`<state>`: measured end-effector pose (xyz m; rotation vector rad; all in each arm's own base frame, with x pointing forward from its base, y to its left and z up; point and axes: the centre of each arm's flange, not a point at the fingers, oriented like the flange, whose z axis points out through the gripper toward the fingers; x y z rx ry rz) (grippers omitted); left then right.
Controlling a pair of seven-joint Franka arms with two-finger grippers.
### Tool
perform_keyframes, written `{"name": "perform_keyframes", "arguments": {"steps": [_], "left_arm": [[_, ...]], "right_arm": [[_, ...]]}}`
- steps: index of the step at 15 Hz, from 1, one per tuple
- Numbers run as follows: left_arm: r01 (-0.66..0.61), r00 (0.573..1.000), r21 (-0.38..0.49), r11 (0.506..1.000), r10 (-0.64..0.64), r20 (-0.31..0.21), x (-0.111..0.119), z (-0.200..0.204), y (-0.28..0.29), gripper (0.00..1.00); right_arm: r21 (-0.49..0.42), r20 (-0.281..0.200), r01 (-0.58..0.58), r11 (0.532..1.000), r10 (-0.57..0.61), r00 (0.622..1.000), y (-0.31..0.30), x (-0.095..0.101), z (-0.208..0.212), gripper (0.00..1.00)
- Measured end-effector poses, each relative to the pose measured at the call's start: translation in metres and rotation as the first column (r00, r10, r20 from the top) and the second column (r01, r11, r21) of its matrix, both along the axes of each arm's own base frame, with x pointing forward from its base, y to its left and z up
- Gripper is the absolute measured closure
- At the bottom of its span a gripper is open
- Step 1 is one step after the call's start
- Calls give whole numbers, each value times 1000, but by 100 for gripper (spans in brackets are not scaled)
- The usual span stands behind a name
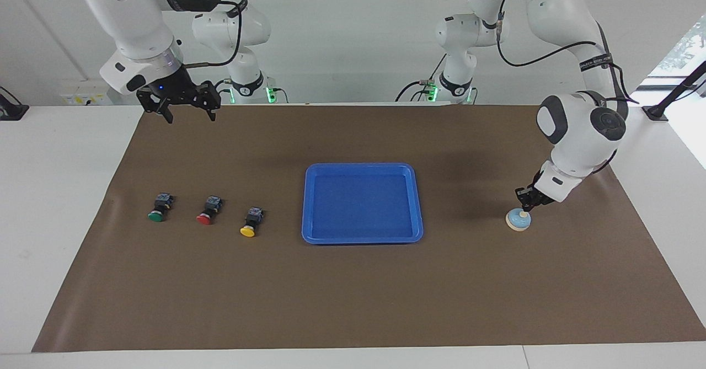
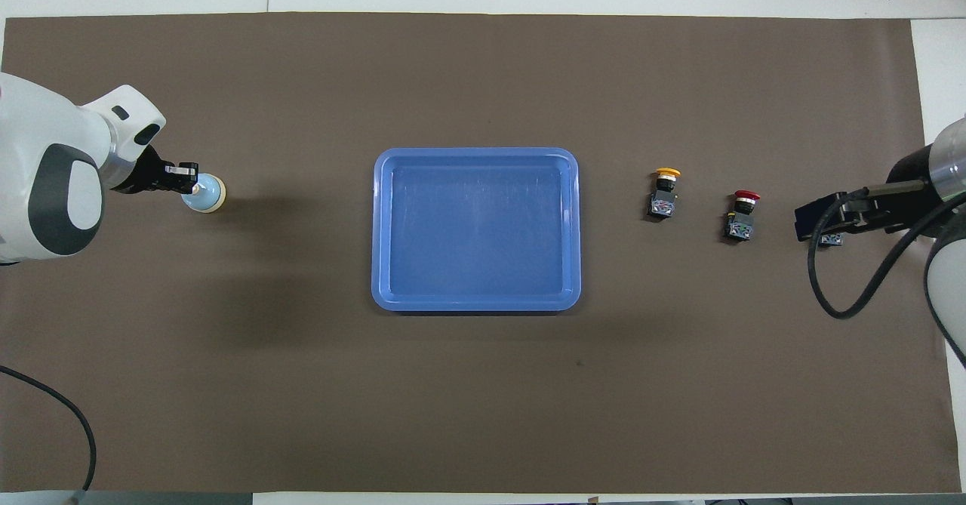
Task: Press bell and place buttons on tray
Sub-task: 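Lift the left gripper off the bell and draw it back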
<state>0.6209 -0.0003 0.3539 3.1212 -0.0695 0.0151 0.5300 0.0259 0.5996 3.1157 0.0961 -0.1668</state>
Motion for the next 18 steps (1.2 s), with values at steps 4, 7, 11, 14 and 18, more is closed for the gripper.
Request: {"name": "perform_keyframes", "arguments": {"steps": [4,7,11,14,18], "left_arm": [[-3,1000,1,1000,3,18,-2,-14,1,99],[-3,1000,1,1000,3,23,-3,-14,1,99],[-6,1000,1,1000,6,-24,-2,2,4,99],[-3,999,-1,1000,3,-51,0,66,4,70],[-1,1000,-1,1000,1,-17,-27,162,4,26]], "right_arm": [[0,0,0,1000,0,1000,0,0,0,0],[0,0,0,1000,0,1000,0,0,0,0],[0,0,0,1000,0,1000,0,0,0,0],[0,0,0,1000,0,1000,0,0,0,0],[0,0,0,1000,0,1000,0,0,0,0]]}}
